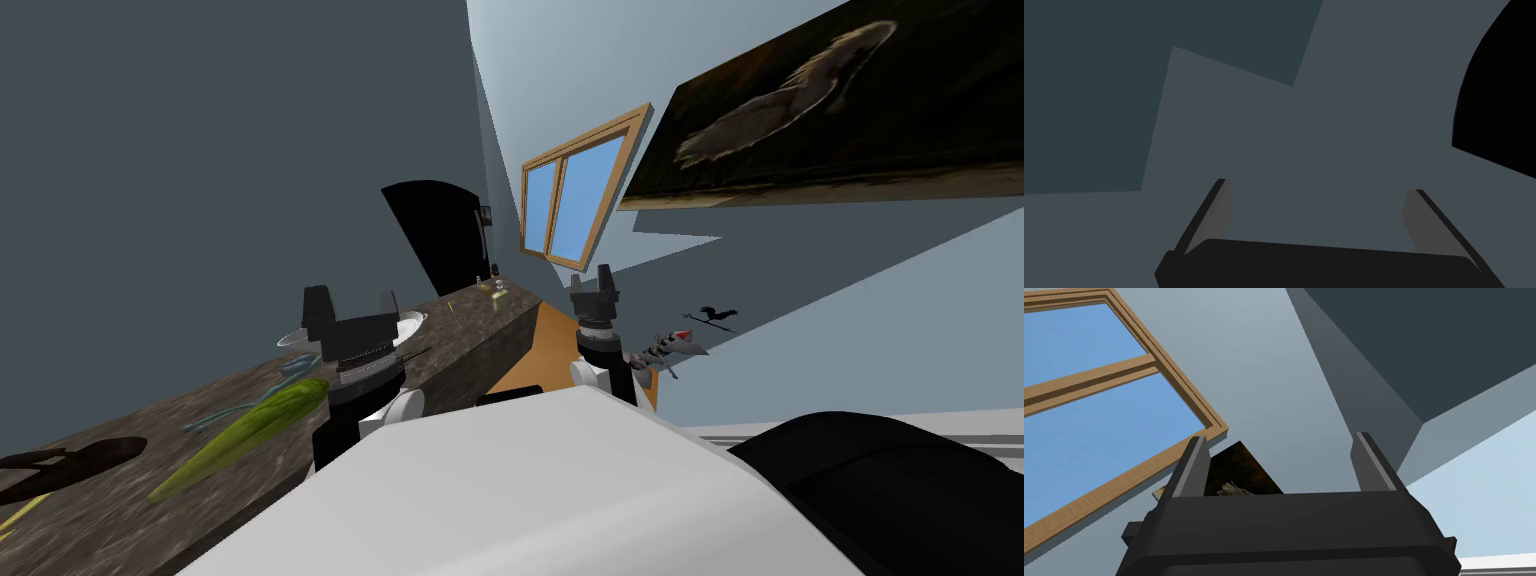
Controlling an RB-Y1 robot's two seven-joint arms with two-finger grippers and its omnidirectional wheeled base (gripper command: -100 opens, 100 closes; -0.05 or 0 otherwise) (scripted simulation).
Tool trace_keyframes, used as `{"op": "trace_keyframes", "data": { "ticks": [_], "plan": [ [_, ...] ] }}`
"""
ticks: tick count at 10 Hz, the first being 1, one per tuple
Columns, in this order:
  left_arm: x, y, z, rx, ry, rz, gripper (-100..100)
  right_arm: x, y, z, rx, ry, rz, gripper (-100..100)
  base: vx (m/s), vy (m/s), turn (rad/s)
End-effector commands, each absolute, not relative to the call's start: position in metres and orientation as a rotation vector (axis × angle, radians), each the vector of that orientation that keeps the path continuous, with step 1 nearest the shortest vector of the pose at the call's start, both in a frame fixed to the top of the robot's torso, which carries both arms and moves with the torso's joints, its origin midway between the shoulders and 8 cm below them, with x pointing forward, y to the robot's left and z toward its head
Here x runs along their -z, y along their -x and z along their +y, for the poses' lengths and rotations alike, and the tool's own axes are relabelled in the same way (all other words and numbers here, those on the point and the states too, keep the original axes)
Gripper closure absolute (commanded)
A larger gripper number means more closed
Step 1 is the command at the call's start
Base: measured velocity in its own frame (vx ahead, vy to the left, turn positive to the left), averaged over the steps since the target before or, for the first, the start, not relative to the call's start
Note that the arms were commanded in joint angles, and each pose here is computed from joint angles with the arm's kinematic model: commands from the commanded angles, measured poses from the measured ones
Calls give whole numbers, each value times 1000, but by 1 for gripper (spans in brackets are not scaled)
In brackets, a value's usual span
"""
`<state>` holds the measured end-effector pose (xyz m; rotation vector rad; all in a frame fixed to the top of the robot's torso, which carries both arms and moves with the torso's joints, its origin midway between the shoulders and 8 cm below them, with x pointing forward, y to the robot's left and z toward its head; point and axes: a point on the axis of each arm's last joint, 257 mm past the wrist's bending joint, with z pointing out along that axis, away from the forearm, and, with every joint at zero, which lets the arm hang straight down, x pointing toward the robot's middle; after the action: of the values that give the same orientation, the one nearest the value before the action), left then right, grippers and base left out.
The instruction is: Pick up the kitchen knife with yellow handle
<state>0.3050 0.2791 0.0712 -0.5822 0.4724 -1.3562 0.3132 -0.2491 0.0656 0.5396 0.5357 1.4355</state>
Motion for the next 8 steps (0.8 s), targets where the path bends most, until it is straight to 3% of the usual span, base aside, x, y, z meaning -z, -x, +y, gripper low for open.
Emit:
{"op": "trace_keyframes", "data": {
  "ticks": [1, 8],
  "plan": [
    [-65, -310, 275, 1347, 570, 525, -100, -66, -313, -249, -1436, -540, 536, 0, -14, -13, -48],
    [3, -353, 267, 1215, 556, 876, -100, -66, -313, -249, -1436, -540, 536, 0, -7, -26, -92]
  ]
}}
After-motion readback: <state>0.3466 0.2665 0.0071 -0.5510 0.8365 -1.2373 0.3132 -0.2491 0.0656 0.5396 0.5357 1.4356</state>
